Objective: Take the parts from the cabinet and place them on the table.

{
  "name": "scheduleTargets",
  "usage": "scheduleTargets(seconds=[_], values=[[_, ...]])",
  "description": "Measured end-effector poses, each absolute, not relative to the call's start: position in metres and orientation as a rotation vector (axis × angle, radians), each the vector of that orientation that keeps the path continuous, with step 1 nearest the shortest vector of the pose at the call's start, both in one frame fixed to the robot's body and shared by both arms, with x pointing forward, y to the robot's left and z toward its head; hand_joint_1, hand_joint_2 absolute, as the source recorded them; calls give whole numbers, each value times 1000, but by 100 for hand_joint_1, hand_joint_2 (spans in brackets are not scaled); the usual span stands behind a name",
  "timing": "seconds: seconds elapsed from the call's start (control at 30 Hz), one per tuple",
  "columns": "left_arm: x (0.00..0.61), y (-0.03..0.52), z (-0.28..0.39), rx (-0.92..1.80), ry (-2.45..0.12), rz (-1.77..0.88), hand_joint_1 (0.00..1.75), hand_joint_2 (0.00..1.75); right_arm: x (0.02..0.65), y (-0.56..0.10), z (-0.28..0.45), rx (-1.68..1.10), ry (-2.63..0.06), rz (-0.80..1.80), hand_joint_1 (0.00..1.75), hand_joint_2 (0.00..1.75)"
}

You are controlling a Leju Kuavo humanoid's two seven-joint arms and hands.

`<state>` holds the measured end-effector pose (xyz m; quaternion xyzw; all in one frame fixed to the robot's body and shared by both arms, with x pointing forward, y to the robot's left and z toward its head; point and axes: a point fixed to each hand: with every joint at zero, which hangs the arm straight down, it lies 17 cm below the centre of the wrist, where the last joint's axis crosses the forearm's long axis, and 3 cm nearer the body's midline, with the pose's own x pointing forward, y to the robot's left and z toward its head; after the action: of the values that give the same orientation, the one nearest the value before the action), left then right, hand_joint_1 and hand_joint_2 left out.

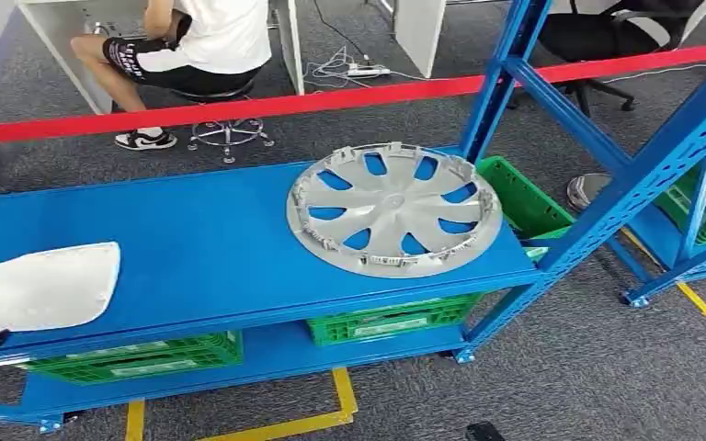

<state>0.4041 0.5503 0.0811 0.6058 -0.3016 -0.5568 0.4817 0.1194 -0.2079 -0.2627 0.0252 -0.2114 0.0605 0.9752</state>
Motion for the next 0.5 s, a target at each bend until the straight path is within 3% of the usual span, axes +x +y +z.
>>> scheduleTargets(seconds=[0.23,0.5], values=[[410,547,78,1475,-755,-1386,0,175,120,-208,-263,52,-428,124,0,175],[427,507,85,1560,-859,-1408,0,175,121,-206,-262,54,-435,134,0,175]])
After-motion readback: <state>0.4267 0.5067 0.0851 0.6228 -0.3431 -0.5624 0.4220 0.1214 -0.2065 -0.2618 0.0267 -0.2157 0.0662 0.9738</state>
